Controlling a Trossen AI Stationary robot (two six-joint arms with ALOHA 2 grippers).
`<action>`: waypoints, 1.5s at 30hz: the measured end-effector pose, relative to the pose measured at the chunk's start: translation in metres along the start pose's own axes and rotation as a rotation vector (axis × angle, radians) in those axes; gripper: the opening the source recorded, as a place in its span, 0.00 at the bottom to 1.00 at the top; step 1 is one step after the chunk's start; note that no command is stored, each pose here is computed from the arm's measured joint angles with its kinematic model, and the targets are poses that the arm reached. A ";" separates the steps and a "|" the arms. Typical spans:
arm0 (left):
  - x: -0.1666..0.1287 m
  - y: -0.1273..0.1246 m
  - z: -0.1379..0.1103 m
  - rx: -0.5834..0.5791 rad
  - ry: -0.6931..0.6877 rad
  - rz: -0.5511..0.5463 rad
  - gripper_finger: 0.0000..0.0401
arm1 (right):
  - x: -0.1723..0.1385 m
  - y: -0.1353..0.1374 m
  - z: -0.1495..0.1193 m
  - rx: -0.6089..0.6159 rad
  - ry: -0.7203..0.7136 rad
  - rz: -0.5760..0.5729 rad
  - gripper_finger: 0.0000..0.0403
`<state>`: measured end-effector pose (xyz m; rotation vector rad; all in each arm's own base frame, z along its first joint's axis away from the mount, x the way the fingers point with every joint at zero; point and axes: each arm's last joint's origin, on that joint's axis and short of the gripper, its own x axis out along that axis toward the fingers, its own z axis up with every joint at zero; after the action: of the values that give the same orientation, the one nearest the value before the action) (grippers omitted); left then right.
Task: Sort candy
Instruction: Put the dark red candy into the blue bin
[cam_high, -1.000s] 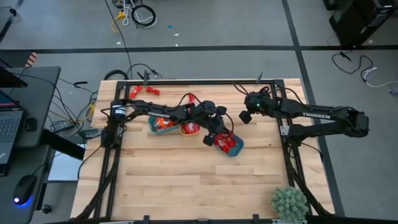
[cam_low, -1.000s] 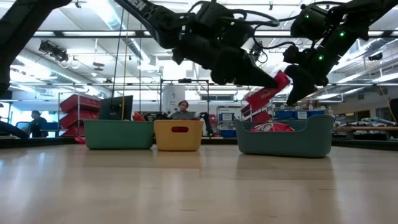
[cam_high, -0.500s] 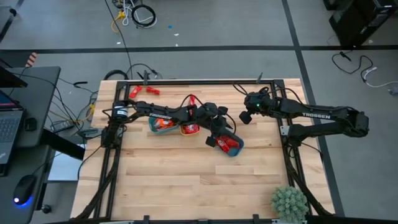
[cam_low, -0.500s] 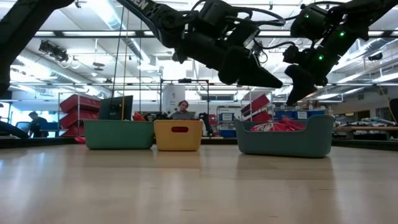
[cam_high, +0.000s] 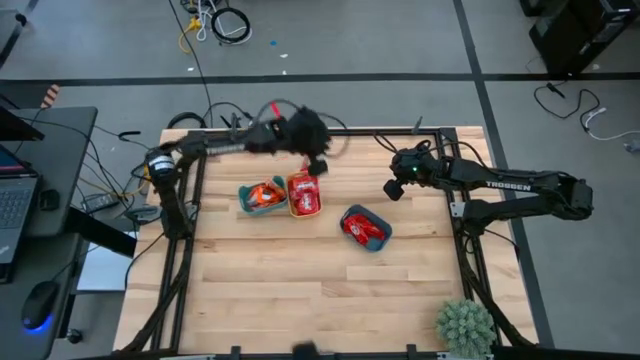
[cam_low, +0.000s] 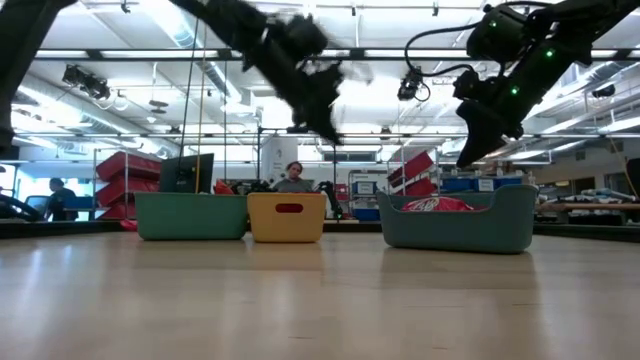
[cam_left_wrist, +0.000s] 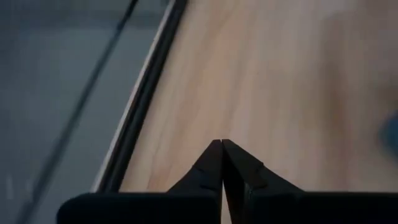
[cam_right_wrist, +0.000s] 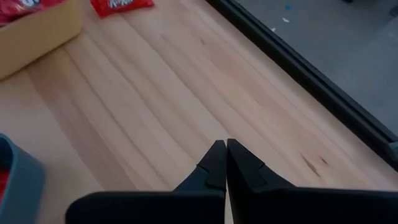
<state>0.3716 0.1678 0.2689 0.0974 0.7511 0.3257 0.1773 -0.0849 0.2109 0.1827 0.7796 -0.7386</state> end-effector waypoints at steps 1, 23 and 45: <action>0.003 0.012 -0.009 -0.061 0.049 0.013 0.02 | 0.000 0.001 0.001 0.001 -0.006 0.004 0.00; 0.068 0.055 -0.085 -0.470 0.375 -0.020 0.51 | -0.001 0.003 0.003 0.003 -0.030 0.039 0.00; 0.094 0.059 -0.102 -0.310 0.399 0.055 0.05 | -0.001 0.004 0.003 -0.005 -0.028 0.043 0.00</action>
<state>0.3510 0.2516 0.1451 -0.2472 1.0843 0.5185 0.1811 -0.0823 0.2128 0.1836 0.7491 -0.6976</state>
